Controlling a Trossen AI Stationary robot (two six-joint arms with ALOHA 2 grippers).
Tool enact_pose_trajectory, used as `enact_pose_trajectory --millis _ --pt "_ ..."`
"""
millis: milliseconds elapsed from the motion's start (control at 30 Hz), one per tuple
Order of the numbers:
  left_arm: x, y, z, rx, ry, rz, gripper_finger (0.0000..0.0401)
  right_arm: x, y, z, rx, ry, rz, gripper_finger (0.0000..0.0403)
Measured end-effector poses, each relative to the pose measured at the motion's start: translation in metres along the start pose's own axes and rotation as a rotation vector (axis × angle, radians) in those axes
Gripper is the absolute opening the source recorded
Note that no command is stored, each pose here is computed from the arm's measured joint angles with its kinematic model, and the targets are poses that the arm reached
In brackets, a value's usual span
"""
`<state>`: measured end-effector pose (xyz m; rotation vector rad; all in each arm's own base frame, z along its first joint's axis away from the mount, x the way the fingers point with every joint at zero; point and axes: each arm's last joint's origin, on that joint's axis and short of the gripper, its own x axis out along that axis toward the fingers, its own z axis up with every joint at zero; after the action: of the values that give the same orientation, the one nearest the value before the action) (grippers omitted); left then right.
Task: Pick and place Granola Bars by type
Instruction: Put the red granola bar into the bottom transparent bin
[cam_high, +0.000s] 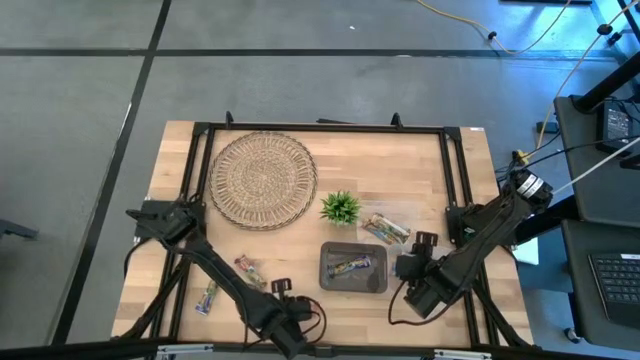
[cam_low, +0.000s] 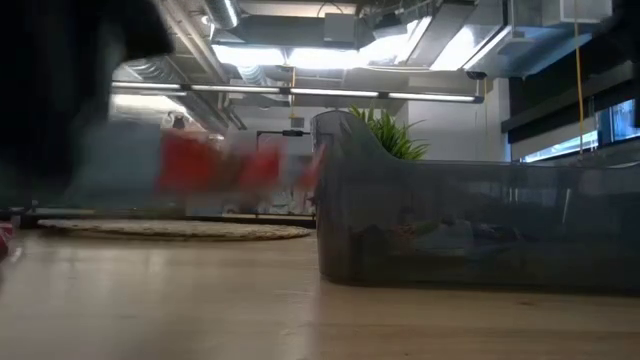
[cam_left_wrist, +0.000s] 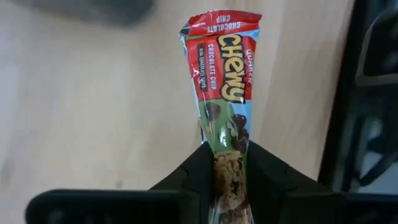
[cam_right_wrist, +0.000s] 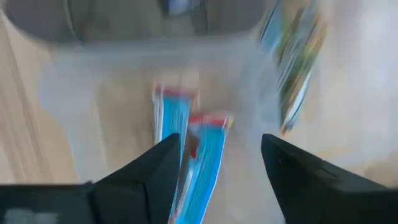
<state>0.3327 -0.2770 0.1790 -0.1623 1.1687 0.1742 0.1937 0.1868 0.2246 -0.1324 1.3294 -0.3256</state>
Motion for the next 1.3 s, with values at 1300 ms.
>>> enact_pose_trajectory --millis 1300 --pt "-0.114 0.027 0.117 0.364 -1.006 0.147 0.0067 -0.124 -0.007 0.056 -0.208 -1.147 0.279 0.0227"
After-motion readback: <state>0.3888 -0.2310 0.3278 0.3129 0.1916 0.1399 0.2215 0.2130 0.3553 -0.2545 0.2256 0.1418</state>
